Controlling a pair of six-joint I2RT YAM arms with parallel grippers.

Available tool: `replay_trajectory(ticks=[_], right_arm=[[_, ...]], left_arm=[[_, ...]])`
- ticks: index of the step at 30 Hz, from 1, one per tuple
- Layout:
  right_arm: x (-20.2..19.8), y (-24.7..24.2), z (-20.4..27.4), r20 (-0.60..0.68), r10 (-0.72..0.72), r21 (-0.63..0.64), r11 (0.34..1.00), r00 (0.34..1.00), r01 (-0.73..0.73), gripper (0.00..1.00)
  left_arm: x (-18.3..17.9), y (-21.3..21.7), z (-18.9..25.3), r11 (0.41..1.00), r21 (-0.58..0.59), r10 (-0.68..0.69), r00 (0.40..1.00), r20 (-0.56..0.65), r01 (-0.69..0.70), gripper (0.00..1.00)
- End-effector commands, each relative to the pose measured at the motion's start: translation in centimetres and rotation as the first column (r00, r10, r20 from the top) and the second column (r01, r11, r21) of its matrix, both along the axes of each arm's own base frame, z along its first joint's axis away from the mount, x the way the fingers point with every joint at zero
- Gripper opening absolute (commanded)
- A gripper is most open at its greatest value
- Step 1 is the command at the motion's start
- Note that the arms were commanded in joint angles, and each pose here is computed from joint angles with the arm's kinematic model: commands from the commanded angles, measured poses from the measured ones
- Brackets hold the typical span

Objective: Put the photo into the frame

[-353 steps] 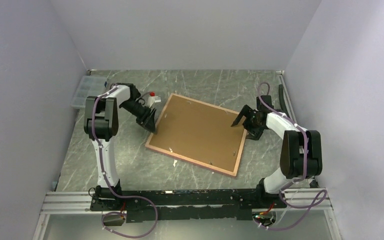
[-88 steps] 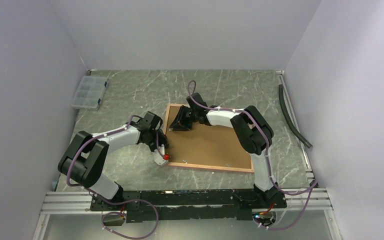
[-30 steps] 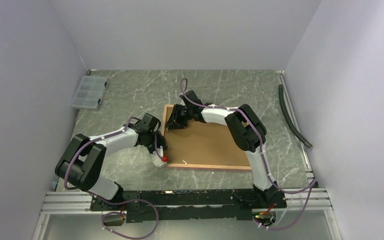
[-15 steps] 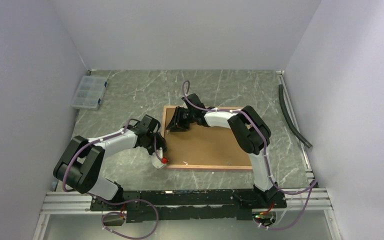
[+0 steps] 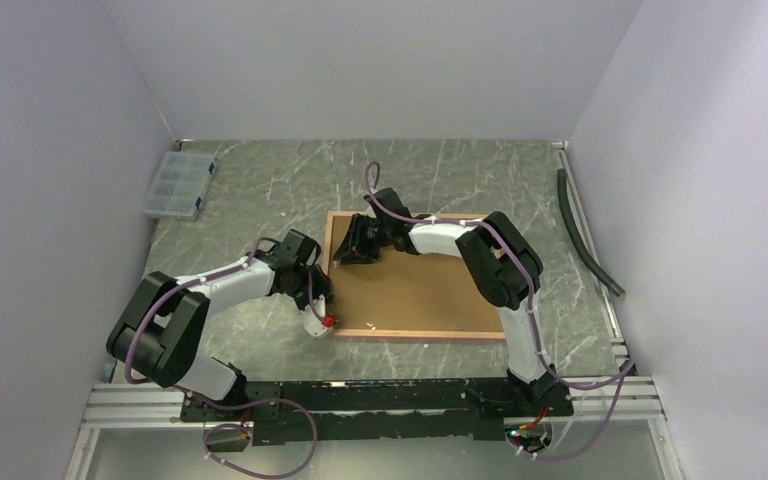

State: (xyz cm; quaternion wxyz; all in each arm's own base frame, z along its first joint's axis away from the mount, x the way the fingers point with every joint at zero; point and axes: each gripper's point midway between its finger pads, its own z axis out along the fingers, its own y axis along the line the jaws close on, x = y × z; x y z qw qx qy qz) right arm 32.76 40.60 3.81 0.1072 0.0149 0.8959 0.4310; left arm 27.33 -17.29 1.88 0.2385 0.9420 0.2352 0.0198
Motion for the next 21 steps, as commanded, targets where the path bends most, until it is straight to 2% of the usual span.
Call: replay_trajectory(ticks=[1, 21], right_arm=[[-2.3, -0.8, -2.7, -0.076, 0.024, -0.097, 0.995, 0.997, -0.031, 0.33], [-3.1, 0.4, -3.1, -0.119, 0.021, -0.085, 0.996, 0.993, -0.032, 0.32]], left_arm=[[-8.0, 2.1, -4.2, 0.82, 0.126, -0.541, 0.829, -0.143, 0.558, 0.1], [-8.1, 2.0, -4.2, 0.824, 0.123, -0.539, 0.832, -0.134, 0.554, 0.09]])
